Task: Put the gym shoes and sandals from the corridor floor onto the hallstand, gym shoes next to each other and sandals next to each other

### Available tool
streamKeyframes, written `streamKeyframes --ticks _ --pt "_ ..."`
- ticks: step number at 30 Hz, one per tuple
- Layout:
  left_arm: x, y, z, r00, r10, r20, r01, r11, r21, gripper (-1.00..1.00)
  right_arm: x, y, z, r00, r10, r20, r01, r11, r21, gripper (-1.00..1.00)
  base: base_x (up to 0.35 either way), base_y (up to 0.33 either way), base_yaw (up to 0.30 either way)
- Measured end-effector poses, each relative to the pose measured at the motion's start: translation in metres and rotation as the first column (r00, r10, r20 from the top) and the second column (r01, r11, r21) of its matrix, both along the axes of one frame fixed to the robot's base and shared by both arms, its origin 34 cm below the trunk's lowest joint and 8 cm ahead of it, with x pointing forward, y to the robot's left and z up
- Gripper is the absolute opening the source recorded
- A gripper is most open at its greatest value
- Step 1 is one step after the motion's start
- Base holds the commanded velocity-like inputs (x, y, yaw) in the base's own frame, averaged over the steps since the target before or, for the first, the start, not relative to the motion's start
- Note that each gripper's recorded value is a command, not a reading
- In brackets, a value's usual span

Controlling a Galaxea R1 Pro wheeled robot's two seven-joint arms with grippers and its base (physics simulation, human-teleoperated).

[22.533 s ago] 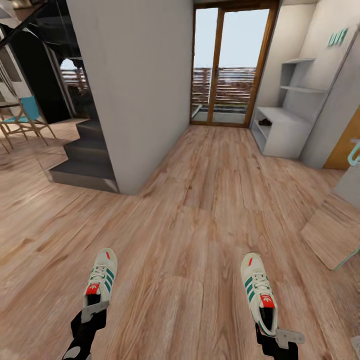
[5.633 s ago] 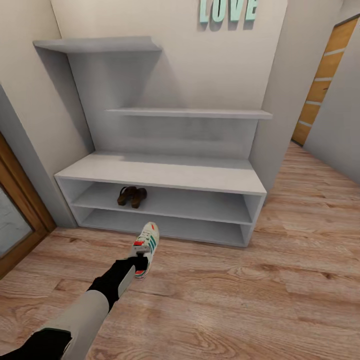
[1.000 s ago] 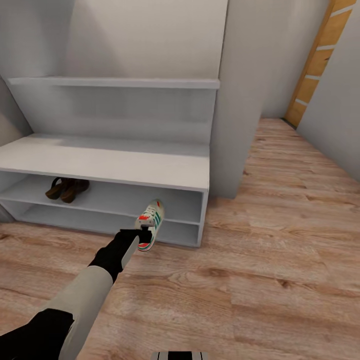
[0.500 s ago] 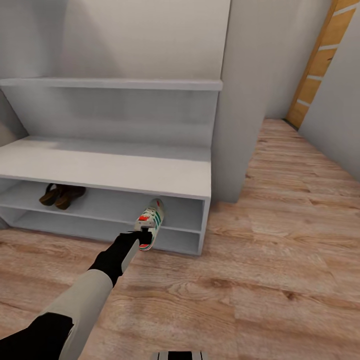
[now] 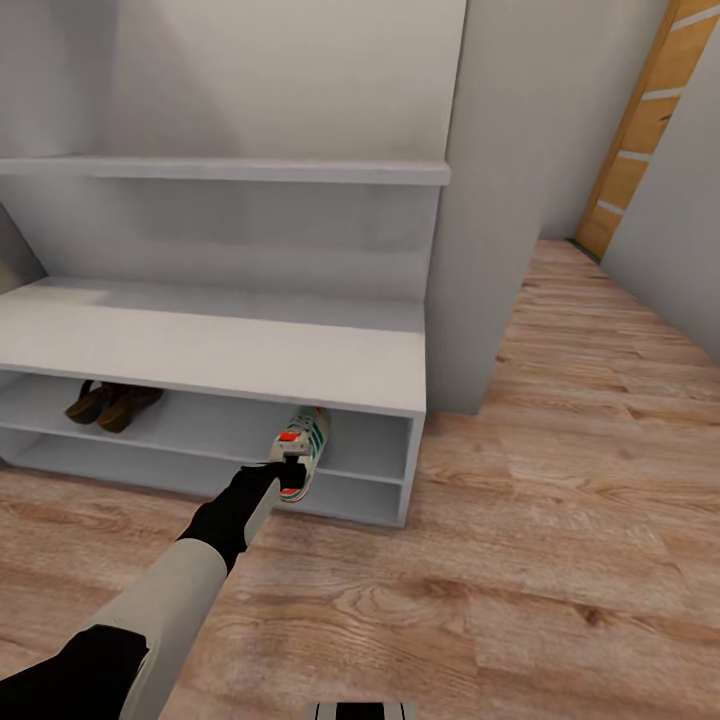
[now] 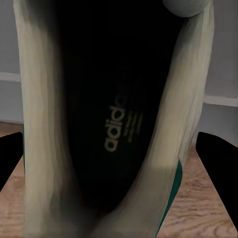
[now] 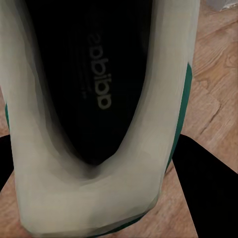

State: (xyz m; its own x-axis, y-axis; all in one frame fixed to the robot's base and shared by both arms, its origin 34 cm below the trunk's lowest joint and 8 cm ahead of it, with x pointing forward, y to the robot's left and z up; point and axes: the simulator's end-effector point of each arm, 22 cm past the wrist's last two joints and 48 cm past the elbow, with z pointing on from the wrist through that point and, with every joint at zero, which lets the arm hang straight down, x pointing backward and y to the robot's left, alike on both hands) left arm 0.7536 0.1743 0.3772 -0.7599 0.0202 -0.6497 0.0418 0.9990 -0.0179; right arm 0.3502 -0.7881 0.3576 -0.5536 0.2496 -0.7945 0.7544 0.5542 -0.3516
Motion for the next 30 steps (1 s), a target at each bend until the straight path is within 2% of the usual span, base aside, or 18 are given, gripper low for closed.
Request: streamKeyframes --ticks 7,30 --pt "0.0001 -0.002 0.0007 1.0 -0.002 0.001 0.002 1.0 -0.003 -1.0 -0.0001 -0.0001 0.0002 1.0 0.0 0.0 0.0 1.0 0.0 -1.0 0.191 -0.12 0.0" --pt "0.0012 -0.0025 0.0021 1.0 0.0 0.005 0.0 1.0 -0.007 -1.0 -0.0001 0.0 0.0001 1.0 0.0 0.0 0.0 1.0 0.0 -1.0 0.094 -0.063 0.0"
